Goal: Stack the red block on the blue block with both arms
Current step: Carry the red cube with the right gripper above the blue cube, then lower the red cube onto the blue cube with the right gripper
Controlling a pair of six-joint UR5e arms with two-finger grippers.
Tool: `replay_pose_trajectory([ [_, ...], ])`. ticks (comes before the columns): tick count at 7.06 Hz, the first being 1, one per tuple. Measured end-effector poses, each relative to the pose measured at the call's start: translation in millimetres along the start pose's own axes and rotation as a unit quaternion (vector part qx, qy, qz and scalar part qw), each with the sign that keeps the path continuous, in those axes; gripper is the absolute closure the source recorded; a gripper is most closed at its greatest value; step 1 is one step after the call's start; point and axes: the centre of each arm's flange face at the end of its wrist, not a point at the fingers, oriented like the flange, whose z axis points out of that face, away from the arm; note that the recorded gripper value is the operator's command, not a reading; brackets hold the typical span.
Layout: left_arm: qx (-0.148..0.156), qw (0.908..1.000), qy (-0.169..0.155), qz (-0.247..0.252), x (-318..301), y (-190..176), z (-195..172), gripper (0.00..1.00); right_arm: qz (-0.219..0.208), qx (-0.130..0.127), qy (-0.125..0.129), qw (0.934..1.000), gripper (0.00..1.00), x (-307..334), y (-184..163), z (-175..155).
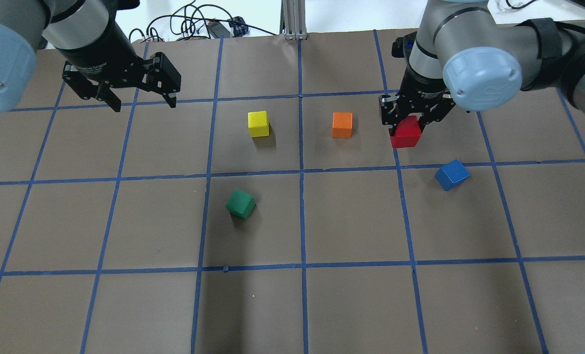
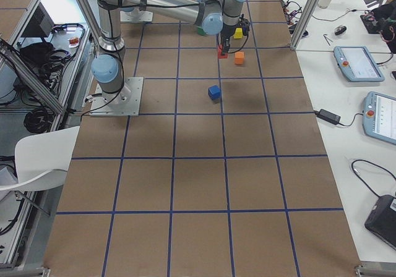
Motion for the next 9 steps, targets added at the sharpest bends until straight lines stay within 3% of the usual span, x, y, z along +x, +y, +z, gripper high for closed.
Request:
replay_pose_trajectory([
  [2,0.0,1.0,0.001,0.0,0,0,0,0.0,-0.037,-0.02,0.029,0.9987,1.0,27,10,21],
  [5,0.0,1.0,0.001,0.0,0,0,0,0.0,-0.086,-0.019,0.022,0.9959,1.0,93,18,55],
  [9,-0.001,1.0,0.001,0.0,0,0,1,0.0,-0.099,-0.015,0.017,0.9949,1.0,112,21,68],
])
